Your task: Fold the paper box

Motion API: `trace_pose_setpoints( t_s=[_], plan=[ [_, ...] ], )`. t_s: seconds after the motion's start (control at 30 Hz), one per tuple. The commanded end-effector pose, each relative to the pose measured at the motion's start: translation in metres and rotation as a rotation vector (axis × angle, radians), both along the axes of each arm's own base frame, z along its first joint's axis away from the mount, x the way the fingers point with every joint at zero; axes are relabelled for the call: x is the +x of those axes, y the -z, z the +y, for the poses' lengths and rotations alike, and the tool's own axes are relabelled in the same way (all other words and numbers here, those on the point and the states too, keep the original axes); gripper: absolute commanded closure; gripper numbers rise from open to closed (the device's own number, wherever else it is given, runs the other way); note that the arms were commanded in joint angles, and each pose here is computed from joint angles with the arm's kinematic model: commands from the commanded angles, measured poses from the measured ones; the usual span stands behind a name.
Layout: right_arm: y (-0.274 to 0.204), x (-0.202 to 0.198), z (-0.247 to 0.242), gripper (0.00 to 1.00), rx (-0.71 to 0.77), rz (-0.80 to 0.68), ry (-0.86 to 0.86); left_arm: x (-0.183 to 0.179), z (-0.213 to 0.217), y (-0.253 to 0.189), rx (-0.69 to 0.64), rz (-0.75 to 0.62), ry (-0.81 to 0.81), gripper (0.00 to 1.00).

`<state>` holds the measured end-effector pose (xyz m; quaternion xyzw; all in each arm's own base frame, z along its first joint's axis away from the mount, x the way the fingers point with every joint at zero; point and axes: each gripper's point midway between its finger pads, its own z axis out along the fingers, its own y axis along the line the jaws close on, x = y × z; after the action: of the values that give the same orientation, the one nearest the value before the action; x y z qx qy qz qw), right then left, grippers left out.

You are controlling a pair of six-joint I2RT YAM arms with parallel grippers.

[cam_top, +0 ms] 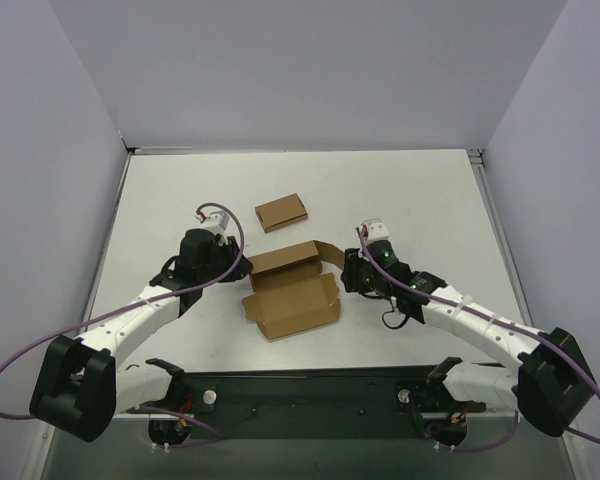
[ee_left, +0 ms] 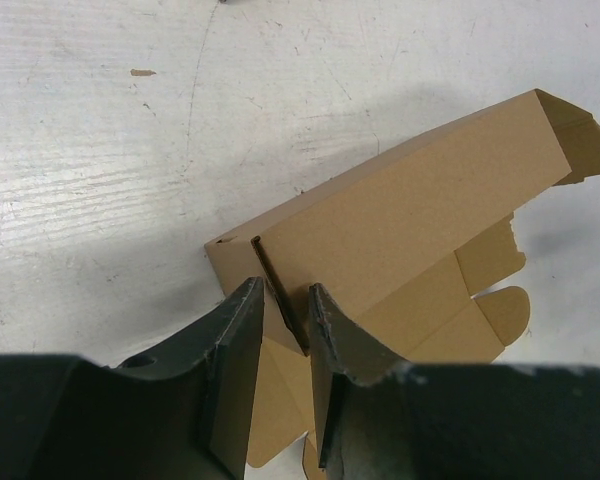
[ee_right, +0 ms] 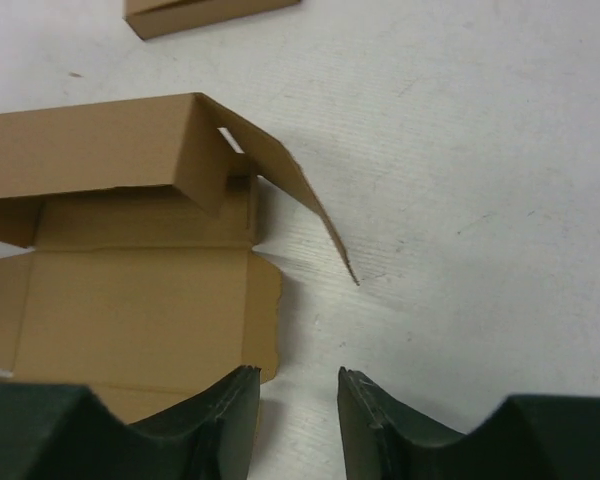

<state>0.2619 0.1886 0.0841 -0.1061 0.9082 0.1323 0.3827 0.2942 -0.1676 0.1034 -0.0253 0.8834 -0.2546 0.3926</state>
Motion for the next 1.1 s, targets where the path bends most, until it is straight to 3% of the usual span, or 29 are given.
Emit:
trace_pose_setpoints(
  t_s=[0.0,0.03,0.17,0.43,0.8,1.07],
  plan=[
    [-0.034,0.006,0.014,0.68,0.14,-0.127,0.036,0.006,-0.003,-0.01,0.012,-0.019,0.014,0.65],
    [-0.029,0.003,0.021,0.77,0.148,-0.095,0.006,0.006,-0.002,-0.009,0.014,-0.015,0.015,0.65],
    [-0.015,0.002,0.047,0.91,0.174,-0.004,-0.083,0.007,-0.003,-0.012,0.011,-0.022,0.014,0.65],
    [0.019,0.011,0.058,0.94,0.124,0.062,-0.1,0.005,-0.002,-0.012,0.016,-0.021,0.015,0.65],
    [0.078,0.014,0.02,0.95,-0.062,0.141,0.036,0.005,-0.004,-0.012,0.013,-0.022,0.022,0.65],
    [0.066,0.012,0.037,0.94,0.007,0.152,-0.022,0.005,-0.003,-0.012,0.022,-0.022,0.021,0.66]
  ],
)
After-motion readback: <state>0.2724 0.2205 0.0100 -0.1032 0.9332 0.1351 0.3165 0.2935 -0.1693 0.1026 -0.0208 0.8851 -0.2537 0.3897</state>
